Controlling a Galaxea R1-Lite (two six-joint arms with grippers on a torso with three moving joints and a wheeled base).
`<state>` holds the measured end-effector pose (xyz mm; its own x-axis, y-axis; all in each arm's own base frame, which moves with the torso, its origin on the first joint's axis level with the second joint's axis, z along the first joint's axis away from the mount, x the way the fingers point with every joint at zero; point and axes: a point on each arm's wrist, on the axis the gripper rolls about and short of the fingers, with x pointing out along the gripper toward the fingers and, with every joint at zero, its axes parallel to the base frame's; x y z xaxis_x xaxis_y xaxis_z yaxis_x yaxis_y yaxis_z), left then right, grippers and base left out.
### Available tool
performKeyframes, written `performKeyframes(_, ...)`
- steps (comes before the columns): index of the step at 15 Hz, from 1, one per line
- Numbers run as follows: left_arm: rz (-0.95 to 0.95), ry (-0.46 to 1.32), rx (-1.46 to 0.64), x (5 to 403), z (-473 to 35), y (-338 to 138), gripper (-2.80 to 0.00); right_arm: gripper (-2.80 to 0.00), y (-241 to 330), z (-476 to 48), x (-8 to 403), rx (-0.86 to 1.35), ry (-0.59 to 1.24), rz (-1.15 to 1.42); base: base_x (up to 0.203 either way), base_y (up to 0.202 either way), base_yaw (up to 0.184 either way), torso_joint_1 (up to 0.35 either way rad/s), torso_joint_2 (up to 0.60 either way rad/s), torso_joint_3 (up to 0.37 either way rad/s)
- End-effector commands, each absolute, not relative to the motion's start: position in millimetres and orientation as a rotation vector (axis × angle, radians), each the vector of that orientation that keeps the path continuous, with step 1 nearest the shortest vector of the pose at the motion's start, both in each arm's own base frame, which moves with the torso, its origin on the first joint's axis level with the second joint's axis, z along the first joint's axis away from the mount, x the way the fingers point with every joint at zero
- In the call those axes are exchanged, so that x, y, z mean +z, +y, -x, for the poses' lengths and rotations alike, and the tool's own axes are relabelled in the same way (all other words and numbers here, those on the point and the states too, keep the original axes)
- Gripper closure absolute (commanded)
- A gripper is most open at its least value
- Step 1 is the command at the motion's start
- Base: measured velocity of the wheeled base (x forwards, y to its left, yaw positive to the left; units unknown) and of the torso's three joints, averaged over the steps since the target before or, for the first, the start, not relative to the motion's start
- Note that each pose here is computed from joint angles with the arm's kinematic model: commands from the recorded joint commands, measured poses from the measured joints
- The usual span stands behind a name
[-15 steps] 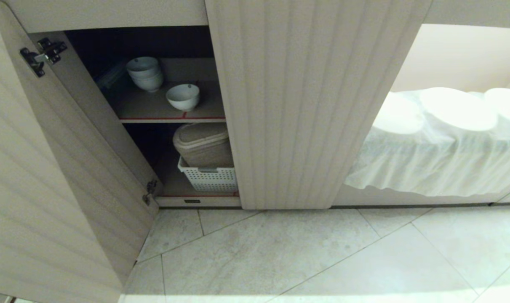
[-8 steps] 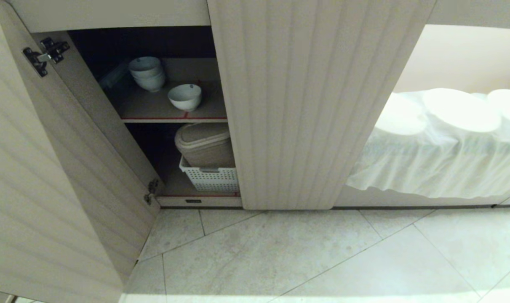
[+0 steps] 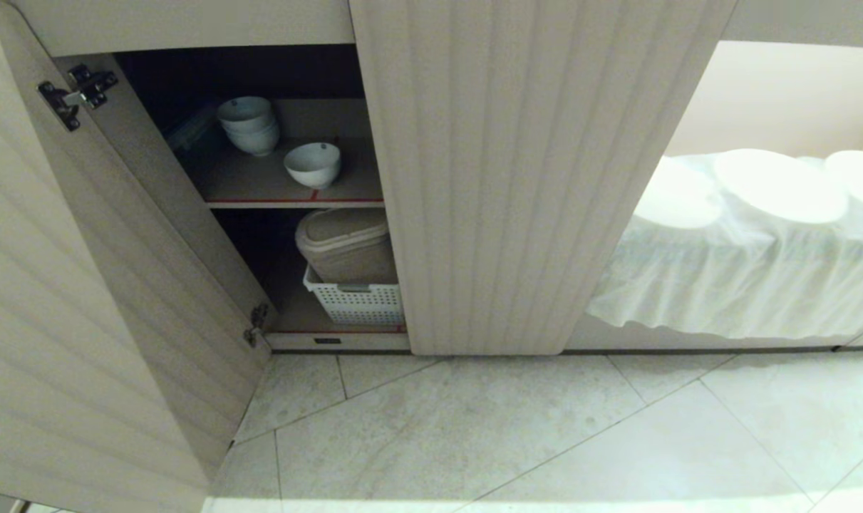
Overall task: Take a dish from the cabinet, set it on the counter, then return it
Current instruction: Take the bowl from the cabinet
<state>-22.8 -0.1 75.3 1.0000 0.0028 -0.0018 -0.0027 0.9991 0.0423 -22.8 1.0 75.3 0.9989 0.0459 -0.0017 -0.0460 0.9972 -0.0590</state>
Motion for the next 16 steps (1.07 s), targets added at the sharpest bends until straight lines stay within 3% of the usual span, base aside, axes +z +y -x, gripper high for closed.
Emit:
performKeyframes(1, -0.043, 0.002, 0.003, 75.3, 22.8, -0.1, 0.00, 0.00, 1.0, 22.8, 75.3, 0.046, 0.000, 0.060, 0.000, 0.000, 0.000, 0.000, 0.00, 0.000)
performKeyframes(4, -0.043, 0.002, 0.003, 75.3, 22.8, -0.1, 0.00, 0.00, 1.0, 22.8, 75.3, 0.046, 0.000, 0.060, 0.073, 0.000, 0.002, 0.001, 0.00, 0.001)
performKeyframes(16, -0.044, 0.002, 0.003, 75.3, 22.8, -0.1, 0.00, 0.00, 1.0, 22.8, 75.3, 0.048, 0.000, 0.060, 0.197, 0.000, 0.001, 0.000, 0.00, 0.001)
